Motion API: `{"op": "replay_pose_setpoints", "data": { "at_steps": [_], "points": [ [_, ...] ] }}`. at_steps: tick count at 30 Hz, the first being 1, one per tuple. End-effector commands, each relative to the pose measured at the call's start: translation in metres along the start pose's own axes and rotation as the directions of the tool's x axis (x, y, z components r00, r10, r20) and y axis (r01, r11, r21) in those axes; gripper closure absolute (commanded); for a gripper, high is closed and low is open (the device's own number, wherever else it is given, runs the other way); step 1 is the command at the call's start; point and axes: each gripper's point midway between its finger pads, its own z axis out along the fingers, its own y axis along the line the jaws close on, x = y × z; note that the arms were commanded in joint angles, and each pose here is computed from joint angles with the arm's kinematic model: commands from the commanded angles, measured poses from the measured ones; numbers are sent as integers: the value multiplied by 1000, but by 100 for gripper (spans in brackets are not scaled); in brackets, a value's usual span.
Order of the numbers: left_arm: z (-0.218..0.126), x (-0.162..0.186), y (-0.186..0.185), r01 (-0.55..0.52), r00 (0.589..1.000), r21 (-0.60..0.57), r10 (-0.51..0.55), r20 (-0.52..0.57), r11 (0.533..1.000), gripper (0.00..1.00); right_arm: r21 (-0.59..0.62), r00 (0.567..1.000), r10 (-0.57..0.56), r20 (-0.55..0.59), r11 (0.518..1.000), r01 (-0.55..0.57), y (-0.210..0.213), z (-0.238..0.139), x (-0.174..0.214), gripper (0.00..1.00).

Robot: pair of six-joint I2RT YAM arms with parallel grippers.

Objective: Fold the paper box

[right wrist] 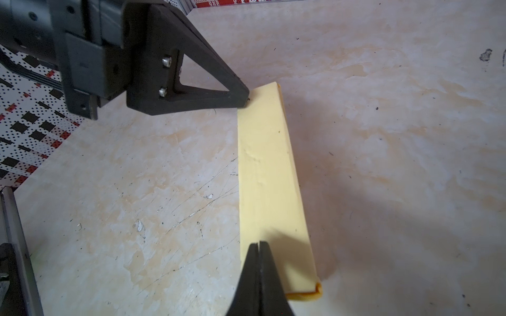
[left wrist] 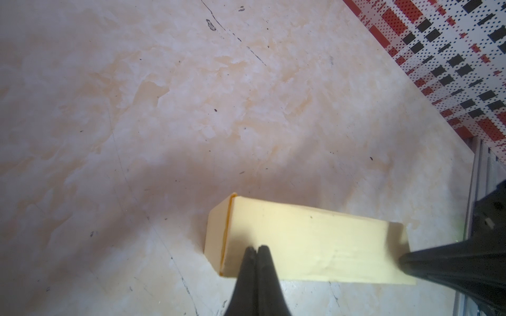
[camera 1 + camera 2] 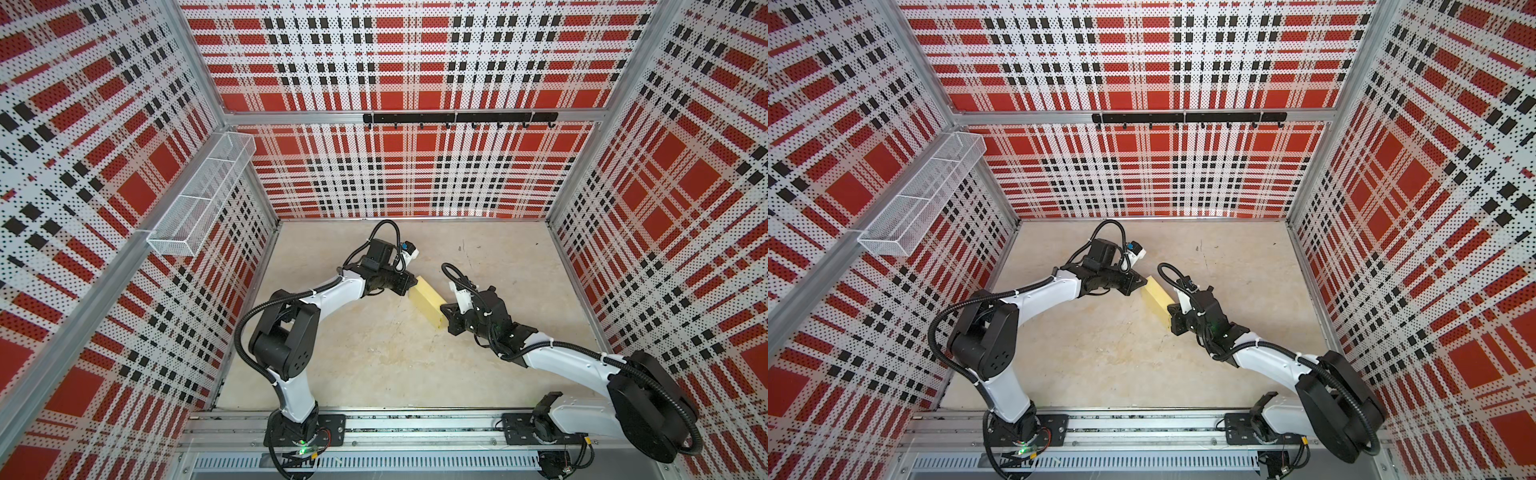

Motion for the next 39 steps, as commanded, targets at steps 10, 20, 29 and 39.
{"op": "replay_pose_setpoints", "data": {
  "at_steps": [10, 20, 29, 39],
  "points": [
    [11, 59, 16, 67, 980, -85, -82, -181, 994, 100, 33, 989, 67, -128, 997, -63, -10, -10, 36, 100],
    [-10, 21, -4, 53, 994, -38, -56, -96, 998, 87, 75, 992, -55, -117, 995, 64, -4, -33, -12, 96],
    [-43, -13, -5, 47, 999, -58, -47, -3, 997, 76, 87, 983, -111, -143, 988, 125, 8, -32, -48, 66],
    [-91, -21, 28, 89, 990, -118, -75, 118, 989, 63, 28, 966, -151, -211, 987, 161, 23, 7, -56, 40]
  ]
}}
